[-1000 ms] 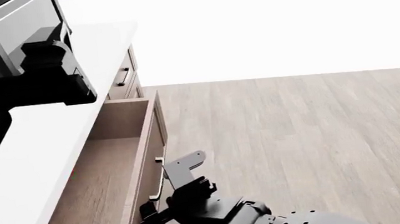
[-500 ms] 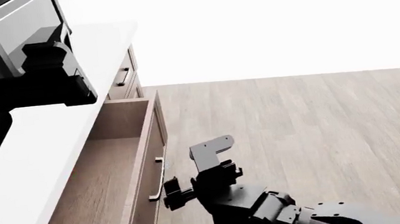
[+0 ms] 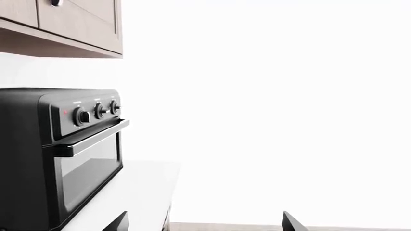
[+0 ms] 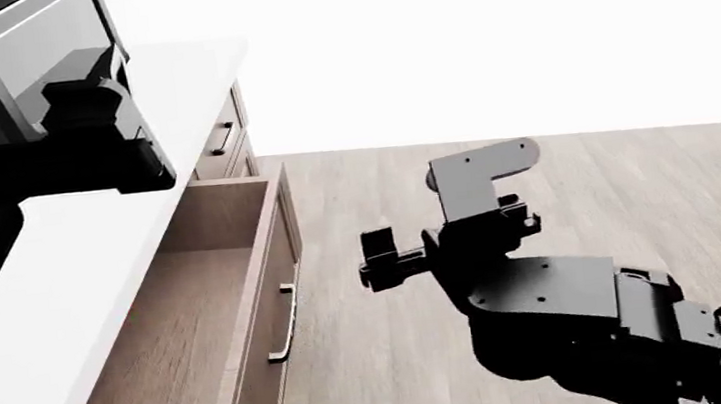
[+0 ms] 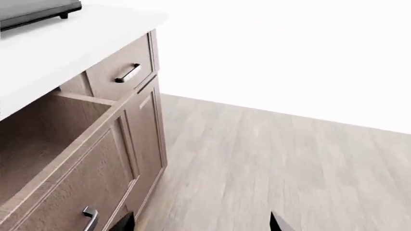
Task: Close the right drawer.
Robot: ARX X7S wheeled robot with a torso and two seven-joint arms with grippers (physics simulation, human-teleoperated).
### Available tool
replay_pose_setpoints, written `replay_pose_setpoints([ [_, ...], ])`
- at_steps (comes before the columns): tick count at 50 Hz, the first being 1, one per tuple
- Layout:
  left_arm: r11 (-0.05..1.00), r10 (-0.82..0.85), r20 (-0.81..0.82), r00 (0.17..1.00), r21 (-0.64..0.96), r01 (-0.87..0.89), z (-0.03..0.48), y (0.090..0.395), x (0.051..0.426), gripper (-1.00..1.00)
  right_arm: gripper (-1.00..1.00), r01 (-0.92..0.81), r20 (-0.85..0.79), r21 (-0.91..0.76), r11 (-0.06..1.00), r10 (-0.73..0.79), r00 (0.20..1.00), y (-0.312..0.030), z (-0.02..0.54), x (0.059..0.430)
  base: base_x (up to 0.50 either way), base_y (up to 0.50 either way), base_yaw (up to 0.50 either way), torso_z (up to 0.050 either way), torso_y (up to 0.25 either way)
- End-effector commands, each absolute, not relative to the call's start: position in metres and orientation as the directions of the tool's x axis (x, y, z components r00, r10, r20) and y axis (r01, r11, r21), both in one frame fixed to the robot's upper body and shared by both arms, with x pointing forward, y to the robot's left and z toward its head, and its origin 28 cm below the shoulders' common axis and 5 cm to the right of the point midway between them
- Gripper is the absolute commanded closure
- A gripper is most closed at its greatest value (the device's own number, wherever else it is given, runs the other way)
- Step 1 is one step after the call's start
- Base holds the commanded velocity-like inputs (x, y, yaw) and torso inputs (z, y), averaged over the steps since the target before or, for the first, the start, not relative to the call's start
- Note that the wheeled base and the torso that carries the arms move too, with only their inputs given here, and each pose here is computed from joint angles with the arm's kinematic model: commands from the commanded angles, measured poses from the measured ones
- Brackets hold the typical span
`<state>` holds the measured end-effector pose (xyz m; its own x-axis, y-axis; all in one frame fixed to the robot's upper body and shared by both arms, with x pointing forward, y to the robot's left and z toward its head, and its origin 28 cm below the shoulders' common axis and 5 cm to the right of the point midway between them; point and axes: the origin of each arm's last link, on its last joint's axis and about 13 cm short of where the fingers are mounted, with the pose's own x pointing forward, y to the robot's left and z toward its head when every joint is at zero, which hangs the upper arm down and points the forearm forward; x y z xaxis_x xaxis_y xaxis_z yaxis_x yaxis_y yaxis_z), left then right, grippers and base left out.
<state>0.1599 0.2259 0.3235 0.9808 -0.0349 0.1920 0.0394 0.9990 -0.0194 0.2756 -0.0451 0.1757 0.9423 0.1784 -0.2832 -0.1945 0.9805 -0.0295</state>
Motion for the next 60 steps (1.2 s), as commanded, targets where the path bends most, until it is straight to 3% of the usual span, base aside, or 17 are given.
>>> replay_pose_setpoints([
  [1,0.999,-0.035,0.189,0.981,-0.018,0.039,0.323,0.225,0.16,-1.0,-1.0,-0.122,-0.163,-0.092,0.988,0.105,0.981,-0.074,0.238,0.246,0.0,0.0,0.0,0.0,0.0],
  [26,0.995,-0.096,0.161,0.982,0.016,0.094,0.317,0.203,0.166,-1.0,-1.0,0.044,-0.028,-0.093,0.995,-0.046,0.999,-0.127,0.296,0.192,0.0,0.0,0.0,0.0,0.0],
  [42,0.973,-0.23,0.197,0.953,0.076,0.219,0.366,0.151,0.174,-1.0,-1.0,0.084,0.013,-0.096,0.992,-0.083,0.996,-0.135,0.312,0.181,0.0,0.0,0.0,0.0,0.0],
  [60,0.935,-0.347,0.051,0.936,0.09,0.342,0.336,0.085,0.197,-1.0,-1.0,0.149,0.051,-0.047,0.988,-0.147,0.988,-0.154,0.323,0.17,0.0,0.0,0.0,0.0,0.0],
])
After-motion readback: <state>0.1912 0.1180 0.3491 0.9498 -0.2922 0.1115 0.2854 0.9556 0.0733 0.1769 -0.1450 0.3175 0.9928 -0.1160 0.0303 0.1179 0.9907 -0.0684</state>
